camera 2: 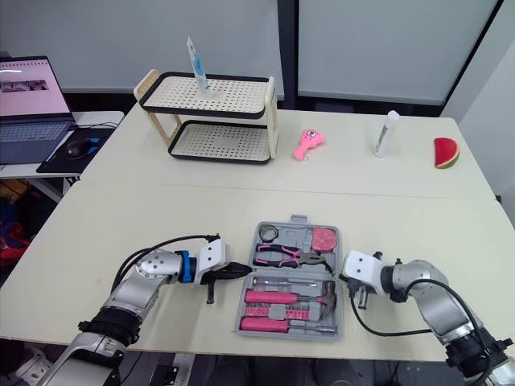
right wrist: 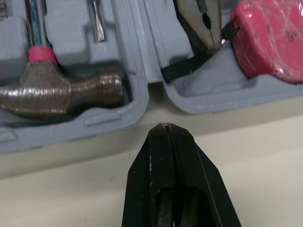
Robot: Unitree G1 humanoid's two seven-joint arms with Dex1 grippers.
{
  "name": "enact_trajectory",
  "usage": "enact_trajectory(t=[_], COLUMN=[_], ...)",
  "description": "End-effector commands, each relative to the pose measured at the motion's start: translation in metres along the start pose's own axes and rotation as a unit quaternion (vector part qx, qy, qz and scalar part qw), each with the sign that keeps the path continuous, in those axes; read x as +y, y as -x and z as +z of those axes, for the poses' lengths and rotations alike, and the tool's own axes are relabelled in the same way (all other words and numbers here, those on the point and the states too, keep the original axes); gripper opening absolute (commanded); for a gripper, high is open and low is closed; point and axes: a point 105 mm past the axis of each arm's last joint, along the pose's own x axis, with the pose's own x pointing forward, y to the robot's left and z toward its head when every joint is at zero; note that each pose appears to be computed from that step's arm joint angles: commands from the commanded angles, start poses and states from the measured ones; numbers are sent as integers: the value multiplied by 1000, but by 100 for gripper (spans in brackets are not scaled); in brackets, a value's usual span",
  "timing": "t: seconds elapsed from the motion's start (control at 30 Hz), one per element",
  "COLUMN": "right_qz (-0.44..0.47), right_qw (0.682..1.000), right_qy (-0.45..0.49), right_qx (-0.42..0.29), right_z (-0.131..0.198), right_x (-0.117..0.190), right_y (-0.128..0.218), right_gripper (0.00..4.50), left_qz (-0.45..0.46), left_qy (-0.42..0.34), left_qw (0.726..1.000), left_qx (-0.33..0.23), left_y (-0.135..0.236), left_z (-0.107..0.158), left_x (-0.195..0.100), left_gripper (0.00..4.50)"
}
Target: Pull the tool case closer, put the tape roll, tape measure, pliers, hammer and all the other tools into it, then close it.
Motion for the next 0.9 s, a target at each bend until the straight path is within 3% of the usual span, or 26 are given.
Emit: enact_trajectory(t=[0.03,0.9], right_qz=[6,54], right_qw=[1000,998], right_qy=[17,-8], right_qx=[-17,-14], right_z=[13,17], right_x=[0,33], right_y=[-2,3], right_gripper=[0,0], left_qz=[-7,-52], left_qy=[-10,-3], left_qw=[1000,999], left_qx=[-10,-16], left_y=[-8,-11], left_z=[6,13], left_x=[-5,-37], left_gripper=[5,5])
